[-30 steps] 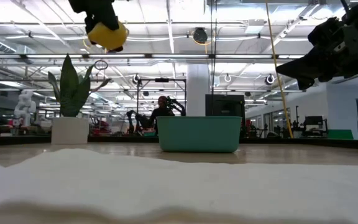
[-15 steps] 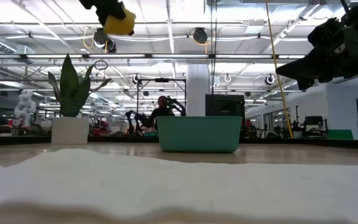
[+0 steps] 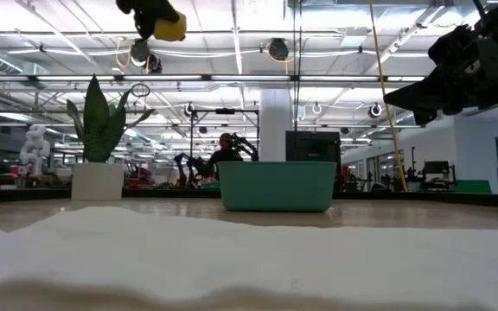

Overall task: Pick and placing Produce into tupperware
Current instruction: Put the yellow lemon into the green bin

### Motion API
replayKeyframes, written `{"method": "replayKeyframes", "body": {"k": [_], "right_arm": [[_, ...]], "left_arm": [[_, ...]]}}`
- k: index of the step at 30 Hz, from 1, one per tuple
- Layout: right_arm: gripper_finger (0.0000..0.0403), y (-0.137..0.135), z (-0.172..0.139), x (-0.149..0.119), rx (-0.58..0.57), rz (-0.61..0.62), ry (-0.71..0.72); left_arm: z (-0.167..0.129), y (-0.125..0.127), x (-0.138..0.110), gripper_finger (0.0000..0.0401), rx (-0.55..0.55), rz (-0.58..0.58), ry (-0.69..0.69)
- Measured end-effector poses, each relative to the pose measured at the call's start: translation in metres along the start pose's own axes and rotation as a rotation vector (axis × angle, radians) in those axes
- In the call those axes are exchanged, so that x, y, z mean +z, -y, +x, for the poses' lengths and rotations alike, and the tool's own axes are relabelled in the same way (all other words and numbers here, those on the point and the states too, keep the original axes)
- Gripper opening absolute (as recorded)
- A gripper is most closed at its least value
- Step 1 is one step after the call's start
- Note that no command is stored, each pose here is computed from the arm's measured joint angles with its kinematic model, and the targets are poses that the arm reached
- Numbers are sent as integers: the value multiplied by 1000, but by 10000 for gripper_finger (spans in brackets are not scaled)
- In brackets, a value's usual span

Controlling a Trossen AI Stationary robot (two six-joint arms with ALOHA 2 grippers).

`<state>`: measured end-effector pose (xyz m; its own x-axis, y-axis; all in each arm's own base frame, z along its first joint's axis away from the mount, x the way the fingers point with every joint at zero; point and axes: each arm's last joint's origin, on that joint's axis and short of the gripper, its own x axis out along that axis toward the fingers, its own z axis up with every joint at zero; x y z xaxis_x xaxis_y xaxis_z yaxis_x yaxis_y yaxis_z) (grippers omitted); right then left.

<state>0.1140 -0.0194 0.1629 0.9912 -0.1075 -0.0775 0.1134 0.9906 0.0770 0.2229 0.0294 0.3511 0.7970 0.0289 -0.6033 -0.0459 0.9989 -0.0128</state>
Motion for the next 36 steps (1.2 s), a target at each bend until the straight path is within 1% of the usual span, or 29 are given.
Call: {"method": "replayKeyframes", "body": {"k": [2,6,13,17,20,23,25,29,32,36], "right_arm": [[0,0,0,0,0,-6,1],[0,0,0,3,1,-34,34],[0,0,0,9,-2,-82,92],[0,-1,0,9,-3,-88,98],[0,-1,0,9,-3,-88,98],[0,0,0,9,-3,-91,97],[0,0,0,9,-3,-91,97],[0,0,0,9,-3,-91,97],[0,0,0,9,-3,-91,93],[0,0,0,9,-3,-90,92]], "left_arm": [[2,-10,1,214,6,-33,13],[21,-26,7,214,0,-86,44],[72,-46,16,214,-137,-127,112],[101,-57,14,214,-222,-137,122],[121,-67,7,214,-271,-158,99],[137,-77,6,214,-286,-170,71],[145,-82,10,214,-288,-166,59],[164,-88,18,214,-339,-135,9],[177,-88,25,214,-354,-83,-22],[192,-89,29,214,-375,-33,-71]]}}
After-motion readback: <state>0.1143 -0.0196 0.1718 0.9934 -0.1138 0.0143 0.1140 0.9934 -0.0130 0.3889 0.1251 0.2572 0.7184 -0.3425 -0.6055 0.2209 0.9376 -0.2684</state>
